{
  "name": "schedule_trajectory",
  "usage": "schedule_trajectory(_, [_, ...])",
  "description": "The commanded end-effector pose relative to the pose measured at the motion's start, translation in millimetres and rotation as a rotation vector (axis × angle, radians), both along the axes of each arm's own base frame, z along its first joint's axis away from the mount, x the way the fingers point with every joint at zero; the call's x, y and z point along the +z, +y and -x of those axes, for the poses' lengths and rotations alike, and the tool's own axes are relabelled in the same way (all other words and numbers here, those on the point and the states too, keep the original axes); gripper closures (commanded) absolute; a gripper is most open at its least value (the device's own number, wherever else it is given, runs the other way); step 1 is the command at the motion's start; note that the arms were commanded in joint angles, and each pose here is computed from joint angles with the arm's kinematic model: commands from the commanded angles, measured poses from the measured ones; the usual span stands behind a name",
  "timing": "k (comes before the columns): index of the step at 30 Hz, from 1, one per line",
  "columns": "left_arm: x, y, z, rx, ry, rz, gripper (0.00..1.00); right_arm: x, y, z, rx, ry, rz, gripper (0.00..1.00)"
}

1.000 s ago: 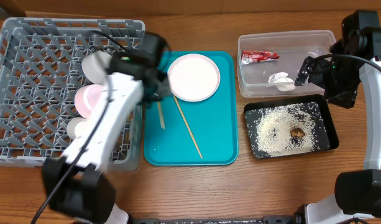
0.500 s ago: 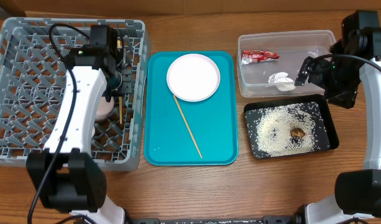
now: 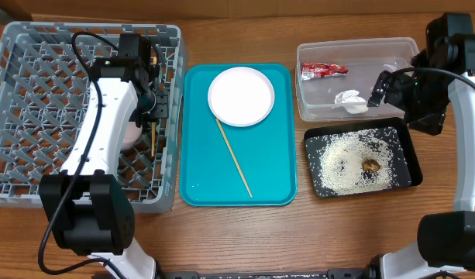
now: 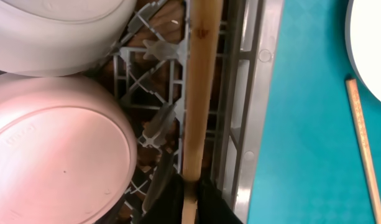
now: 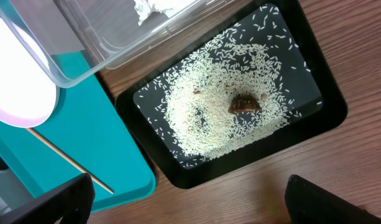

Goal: Sort waste into correct bins and load items into the dishwasher
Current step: 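Insert the chopstick upright into the dish rack and release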

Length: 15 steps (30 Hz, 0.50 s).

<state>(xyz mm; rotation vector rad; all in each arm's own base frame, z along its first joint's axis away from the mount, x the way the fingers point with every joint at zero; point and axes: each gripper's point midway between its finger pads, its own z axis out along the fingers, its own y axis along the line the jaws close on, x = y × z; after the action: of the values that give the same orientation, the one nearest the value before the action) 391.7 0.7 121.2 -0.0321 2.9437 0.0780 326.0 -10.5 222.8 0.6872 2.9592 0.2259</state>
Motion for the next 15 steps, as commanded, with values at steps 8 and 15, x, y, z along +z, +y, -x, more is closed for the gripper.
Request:
schedule_trajectory(8, [-1.2, -22.2, 0.9, -0.041, 0.009, 0.131, 0.72, 5.7, -1.3, 0.7, 0.003, -0.021, 0.012, 0.0])
schedule_trajectory(15, [7.9, -77.1, 9.3, -0.106, 0.035, 0.402, 0.59, 5.7, -1.3, 0.6, 0.003, -0.022, 0.012, 0.0])
